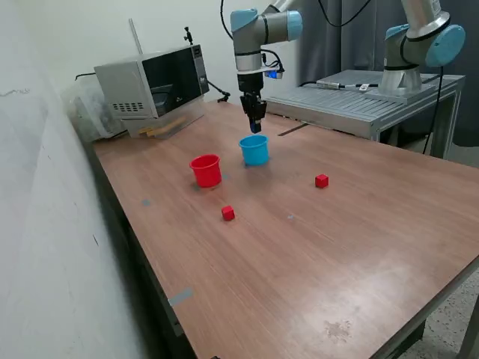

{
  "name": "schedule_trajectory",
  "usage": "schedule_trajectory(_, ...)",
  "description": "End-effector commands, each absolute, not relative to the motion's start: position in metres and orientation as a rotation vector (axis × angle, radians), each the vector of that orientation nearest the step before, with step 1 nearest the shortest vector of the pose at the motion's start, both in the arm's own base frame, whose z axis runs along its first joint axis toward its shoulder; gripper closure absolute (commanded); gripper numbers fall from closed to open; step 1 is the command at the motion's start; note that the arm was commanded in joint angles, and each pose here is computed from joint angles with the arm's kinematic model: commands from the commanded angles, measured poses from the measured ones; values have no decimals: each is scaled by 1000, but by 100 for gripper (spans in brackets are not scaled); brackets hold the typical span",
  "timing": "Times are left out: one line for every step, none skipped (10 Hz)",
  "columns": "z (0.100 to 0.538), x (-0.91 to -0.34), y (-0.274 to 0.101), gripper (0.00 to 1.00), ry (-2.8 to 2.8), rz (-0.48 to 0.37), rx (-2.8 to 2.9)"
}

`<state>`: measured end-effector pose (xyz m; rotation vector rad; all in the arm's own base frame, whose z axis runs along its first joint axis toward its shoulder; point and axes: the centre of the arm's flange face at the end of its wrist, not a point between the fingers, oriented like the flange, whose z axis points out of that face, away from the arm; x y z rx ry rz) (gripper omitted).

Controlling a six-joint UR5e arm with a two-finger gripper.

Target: Place red objects in the red bin, and blue objects in the blue bin.

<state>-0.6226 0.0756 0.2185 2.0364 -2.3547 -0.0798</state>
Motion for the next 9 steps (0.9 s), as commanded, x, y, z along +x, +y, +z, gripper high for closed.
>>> schedule_trajectory(220,-625,77,100,-2342,-108,2033)
schedule_trajectory(221,-625,78,100,-2335,-116,2039)
schedule_trajectory(221,-626,79,100,-2335,-118,2039)
schedule_trajectory(220,-625,78,100,-2336,-114,2040)
schedule_trajectory(220,-625,78,100,-2336,-115,2043)
schedule_trajectory(220,-624,80,100,-2340,-119,2043)
schedule_trajectory(221,-624,81,100,-2347,-126,2042)
schedule_trajectory(220,-623,88,0,-2360,-125,2031)
schedule_trajectory(220,-623,89,0,-2360,-126,2031)
